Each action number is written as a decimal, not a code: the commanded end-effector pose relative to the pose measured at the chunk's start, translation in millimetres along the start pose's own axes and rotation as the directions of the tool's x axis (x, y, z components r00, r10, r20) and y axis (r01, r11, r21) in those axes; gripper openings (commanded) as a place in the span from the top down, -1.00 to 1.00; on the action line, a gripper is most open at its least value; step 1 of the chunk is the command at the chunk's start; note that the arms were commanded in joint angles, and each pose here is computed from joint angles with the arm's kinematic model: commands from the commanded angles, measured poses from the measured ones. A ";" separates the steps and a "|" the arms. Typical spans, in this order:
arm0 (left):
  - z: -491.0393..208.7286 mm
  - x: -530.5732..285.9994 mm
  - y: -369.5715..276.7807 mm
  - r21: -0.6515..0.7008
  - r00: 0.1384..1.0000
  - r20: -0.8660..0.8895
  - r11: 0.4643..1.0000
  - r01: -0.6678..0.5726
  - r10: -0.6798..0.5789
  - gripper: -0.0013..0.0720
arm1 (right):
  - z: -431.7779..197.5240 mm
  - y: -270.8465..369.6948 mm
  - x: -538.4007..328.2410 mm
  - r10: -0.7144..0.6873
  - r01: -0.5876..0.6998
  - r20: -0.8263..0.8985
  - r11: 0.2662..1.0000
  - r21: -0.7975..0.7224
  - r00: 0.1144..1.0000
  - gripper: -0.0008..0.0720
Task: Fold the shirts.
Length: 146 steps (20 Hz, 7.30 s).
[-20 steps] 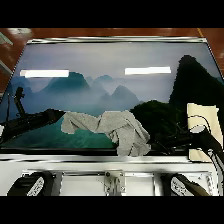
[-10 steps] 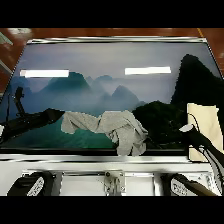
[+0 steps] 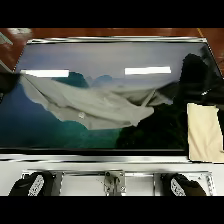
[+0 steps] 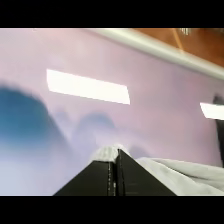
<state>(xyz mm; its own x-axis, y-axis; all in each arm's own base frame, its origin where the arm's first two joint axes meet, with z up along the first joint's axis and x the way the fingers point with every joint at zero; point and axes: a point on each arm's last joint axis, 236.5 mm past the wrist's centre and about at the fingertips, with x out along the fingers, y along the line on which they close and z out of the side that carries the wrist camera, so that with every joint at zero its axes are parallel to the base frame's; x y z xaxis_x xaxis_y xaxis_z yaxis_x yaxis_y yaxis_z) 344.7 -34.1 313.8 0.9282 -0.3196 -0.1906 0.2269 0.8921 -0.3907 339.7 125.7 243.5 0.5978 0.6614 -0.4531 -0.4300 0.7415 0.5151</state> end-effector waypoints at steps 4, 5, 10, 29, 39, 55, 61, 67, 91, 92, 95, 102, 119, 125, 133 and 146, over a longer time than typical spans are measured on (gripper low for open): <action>165.1 -127.3 -120.9 0.320 0.908 0.407 0.947 -0.038 -0.101 0.86 | 105.3 134.2 -148.8 -0.005 0.130 0.466 0.963 -0.237 0.885 0.82; 173.8 -139.9 -129.4 0.352 0.895 0.436 0.934 -0.068 -0.099 0.86 | 95.8 134.8 -150.0 -0.028 0.145 0.429 0.959 -0.242 0.903 0.83; 179.5 -159.5 -111.3 0.401 0.884 0.466 0.881 -0.250 0.039 0.87 | 21.9 93.5 -144.1 -0.242 0.259 0.124 0.954 -0.151 0.962 0.82; -132.7 71.2 52.7 -0.117 0.899 -0.438 0.990 -0.072 0.013 0.86 | -81.4 -167.4 55.3 -0.358 0.386 -0.149 0.815 0.432 0.922 0.82; -291.4 152.5 75.1 -0.273 0.698 -0.714 0.938 -0.215 -0.048 0.86 | -146.1 -231.6 123.7 -0.284 0.421 -0.324 0.740 0.524 0.902 0.82; -288.8 134.9 77.8 -0.231 0.640 -0.762 0.964 -0.134 -0.094 0.86 | -182.7 -96.8 74.5 -0.069 0.279 -0.641 0.932 0.233 0.764 -0.78; -298.3 113.0 59.6 -0.227 0.558 -0.813 0.973 -0.048 -0.163 0.86 | -231.8 -117.7 110.2 -0.117 0.388 -0.702 0.890 0.239 0.702 -0.78; -299.0 111.0 58.2 -0.229 0.551 -0.817 0.972 -0.044 -0.168 0.86 | -245.7 -168.2 109.4 -0.078 0.498 -0.720 0.773 0.394 0.690 -0.78; -140.6 123.8 66.2 -0.054 0.834 -0.551 0.999 -0.005 -0.026 0.87 | -25.7 -60.2 125.2 0.230 -0.161 -0.108 0.883 0.441 0.967 0.83; -88.7 113.9 55.3 0.003 0.891 -0.454 1.000 0.011 -0.008 0.87 | 17.2 -30.6 98.6 0.227 -0.210 -0.013 0.917 0.340 0.974 0.82; 54.9 55.2 8.0 0.187 0.991 -0.136 0.982 0.010 0.015 0.86 | 107.5 39.9 7.9 0.150 -0.194 0.261 0.969 0.153 0.954 0.83; 202.2 -78.4 -28.8 0.272 0.941 0.311 0.937 -0.221 0.132 0.86 | 66.7 66.4 -95.4 -0.166 0.137 0.250 0.982 0.130 0.954 0.83; 101.8 65.0 48.1 0.169 0.990 -0.118 0.984 -0.054 0.074 0.86 | -156.6 -81.2 17.5 -0.199 0.416 -0.467 0.804 0.425 0.862 0.83; -47.5 217.4 84.7 0.052 0.893 -0.447 0.996 0.077 -0.046 0.86 | -127.6 -188.4 110.0 -0.301 0.415 -0.288 0.701 0.579 0.909 0.82; -231.1 257.8 132.8 -0.320 0.608 -0.778 0.931 -0.173 -0.155 -0.05 | -161.3 -250.7 158.8 -0.334 0.454 -0.309 0.601 0.658 0.891 0.80; -211.8 62.5 168.3 -0.290 0.323 -0.928 0.904 -0.316 -0.185 -0.99 | -144.6 -258.3 -60.9 -0.503 0.694 -0.518 0.661 0.284 0.691 -0.92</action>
<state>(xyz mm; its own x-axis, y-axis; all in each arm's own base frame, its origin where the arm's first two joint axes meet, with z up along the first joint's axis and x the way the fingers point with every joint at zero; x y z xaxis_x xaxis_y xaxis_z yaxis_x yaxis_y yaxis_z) 423.3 28.5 50.2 0.0638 -0.5427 -0.8375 -0.1318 0.8273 -0.5461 377.9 -57.3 43.1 0.4563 0.2076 -0.8653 0.2876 0.8858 0.3642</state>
